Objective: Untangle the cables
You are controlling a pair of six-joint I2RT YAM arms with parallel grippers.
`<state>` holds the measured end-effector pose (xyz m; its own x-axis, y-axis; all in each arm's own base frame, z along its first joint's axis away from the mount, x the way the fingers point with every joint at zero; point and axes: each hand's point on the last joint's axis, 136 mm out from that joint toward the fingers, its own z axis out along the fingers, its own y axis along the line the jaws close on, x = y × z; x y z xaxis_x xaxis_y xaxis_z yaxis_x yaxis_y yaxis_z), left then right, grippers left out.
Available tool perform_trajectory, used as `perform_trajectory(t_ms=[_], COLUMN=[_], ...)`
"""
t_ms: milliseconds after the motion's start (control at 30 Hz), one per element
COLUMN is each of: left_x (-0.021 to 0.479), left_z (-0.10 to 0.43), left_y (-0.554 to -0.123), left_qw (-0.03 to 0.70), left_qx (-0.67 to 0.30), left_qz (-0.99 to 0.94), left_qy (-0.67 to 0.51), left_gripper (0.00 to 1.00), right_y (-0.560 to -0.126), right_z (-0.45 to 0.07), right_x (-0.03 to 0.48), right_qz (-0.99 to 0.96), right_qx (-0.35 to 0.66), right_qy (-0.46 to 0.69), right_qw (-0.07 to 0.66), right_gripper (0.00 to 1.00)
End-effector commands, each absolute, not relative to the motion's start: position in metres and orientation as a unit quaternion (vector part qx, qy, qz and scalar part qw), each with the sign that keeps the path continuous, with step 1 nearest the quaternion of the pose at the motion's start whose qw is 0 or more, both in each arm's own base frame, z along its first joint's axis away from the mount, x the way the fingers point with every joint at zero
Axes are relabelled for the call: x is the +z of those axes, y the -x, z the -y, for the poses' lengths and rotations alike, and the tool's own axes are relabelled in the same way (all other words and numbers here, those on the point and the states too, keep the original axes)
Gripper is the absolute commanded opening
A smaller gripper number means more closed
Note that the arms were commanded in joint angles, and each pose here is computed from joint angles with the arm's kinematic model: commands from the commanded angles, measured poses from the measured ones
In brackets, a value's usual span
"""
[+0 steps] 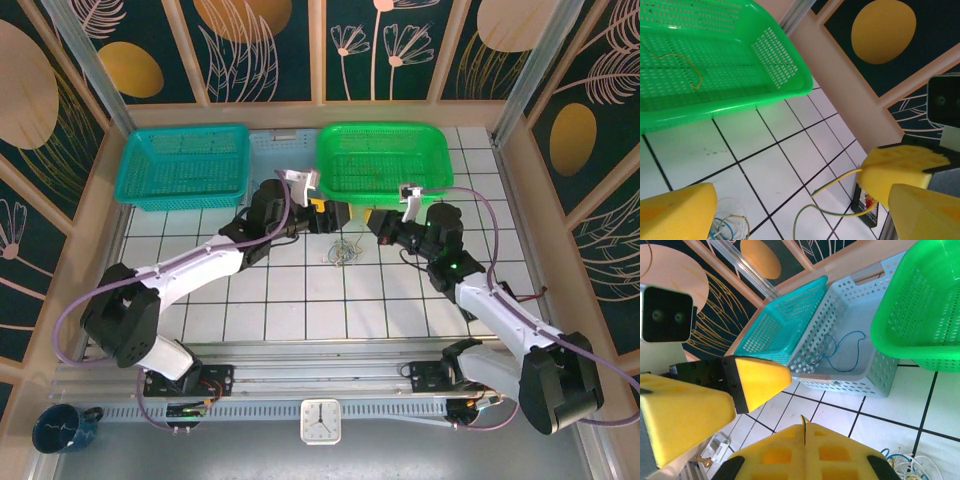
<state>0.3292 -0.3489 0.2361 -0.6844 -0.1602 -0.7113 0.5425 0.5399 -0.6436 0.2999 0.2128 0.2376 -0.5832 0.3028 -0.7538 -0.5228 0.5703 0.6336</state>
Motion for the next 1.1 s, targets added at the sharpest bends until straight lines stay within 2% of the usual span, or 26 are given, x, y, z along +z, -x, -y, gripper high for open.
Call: perform_trajectory(t_ms=[0,600,1067], left_x=[0.248,0.213,0.198], left_z=[0.36,0.364,0.357], left_y=[-0.332,-0.339,-0.349], left_qw=[0.374,0.358,0.369], left_qx=[-0.49,-0.467,-0.434], left_qz=[-0.777,-0.797,-0.813], left_qy=[-0.13,-0.133,-0.121], left_gripper=[0.88,0.82,0.68], right_y=[-0.299,-0.297,-0.289], right_z=[-0.216,-0.231,-0.241], right_x=[0.245,0.267,0.28], right_qz=[-0.747,-0.727,-0.717], right_qx=[0.477,0.503,0.515], right_qy=[0.079,0.092,0.103], right_qw=[0.456,0.458,0.459], right_gripper=[0.0,0.0,0.0])
